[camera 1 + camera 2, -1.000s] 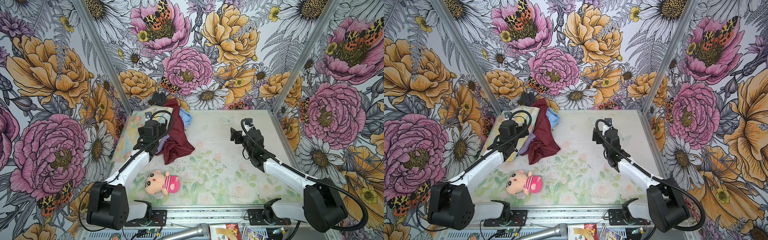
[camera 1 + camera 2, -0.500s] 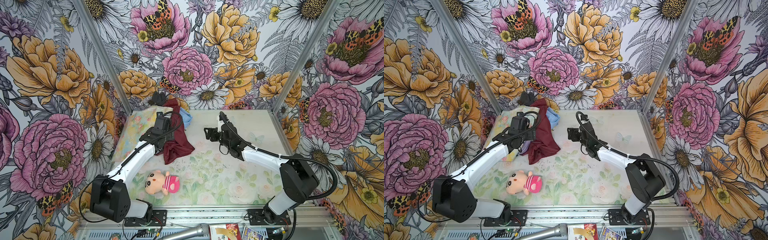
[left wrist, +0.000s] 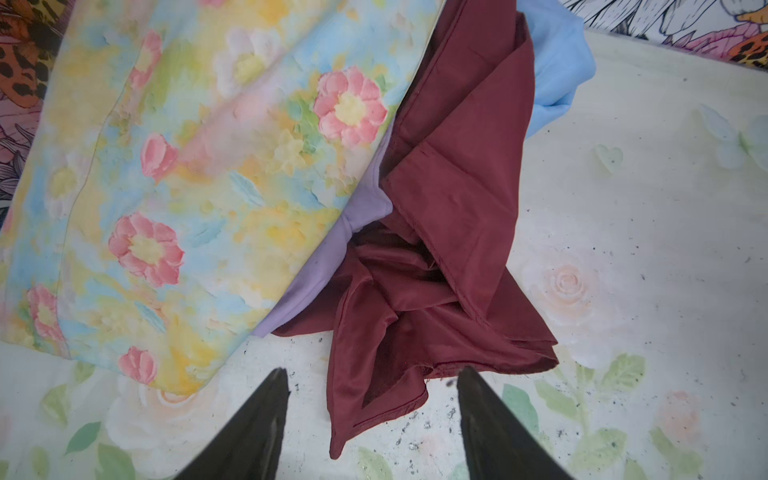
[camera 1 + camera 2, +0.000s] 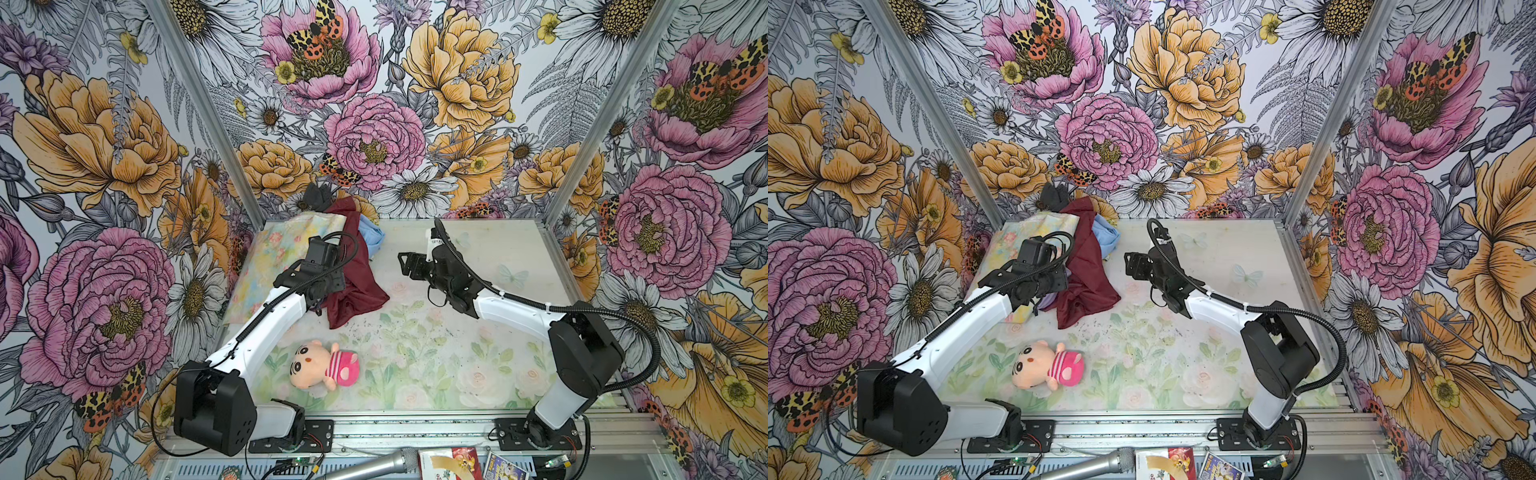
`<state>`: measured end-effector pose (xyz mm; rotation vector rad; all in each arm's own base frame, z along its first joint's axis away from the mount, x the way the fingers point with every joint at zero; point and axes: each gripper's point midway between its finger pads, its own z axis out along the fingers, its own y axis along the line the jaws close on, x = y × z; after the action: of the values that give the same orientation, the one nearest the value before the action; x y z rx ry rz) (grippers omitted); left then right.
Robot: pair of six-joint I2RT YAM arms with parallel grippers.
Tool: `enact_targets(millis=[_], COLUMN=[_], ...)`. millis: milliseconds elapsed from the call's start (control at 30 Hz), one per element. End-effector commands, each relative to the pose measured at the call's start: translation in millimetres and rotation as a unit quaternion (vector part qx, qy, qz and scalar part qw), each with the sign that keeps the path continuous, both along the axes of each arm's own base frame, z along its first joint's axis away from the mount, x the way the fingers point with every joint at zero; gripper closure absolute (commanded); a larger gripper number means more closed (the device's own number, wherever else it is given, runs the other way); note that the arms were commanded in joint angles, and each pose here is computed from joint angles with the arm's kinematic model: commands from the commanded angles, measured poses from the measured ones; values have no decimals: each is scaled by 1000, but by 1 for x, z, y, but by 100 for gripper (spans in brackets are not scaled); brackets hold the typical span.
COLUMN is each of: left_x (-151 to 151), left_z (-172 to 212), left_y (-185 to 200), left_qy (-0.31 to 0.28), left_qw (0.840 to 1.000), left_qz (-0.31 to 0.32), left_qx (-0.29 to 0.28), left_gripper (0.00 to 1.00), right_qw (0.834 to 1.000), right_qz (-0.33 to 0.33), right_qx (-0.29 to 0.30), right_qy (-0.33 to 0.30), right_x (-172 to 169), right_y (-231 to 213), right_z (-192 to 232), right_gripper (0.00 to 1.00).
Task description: Pick out a specific cloth from the pile
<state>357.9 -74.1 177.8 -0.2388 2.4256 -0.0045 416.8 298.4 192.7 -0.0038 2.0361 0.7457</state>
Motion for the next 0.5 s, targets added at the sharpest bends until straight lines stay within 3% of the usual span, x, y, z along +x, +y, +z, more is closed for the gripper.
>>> enact_targets(millis=[0, 467], left_x=[0, 31], left_z=[-16, -57], left_y=[0, -9], left_qy=[21, 69], left_qw=[999, 993], left_qz=[12, 8], left_qx=[21, 95], left_gripper=[37, 48], right_qw=[1000, 1000], right_qz=[-9, -5], right_qx=[-1, 0], right_qy=[-9, -1], right_x=[-5, -16], right_y=[-13, -65], right_z=[6, 4], right_gripper=[21, 26])
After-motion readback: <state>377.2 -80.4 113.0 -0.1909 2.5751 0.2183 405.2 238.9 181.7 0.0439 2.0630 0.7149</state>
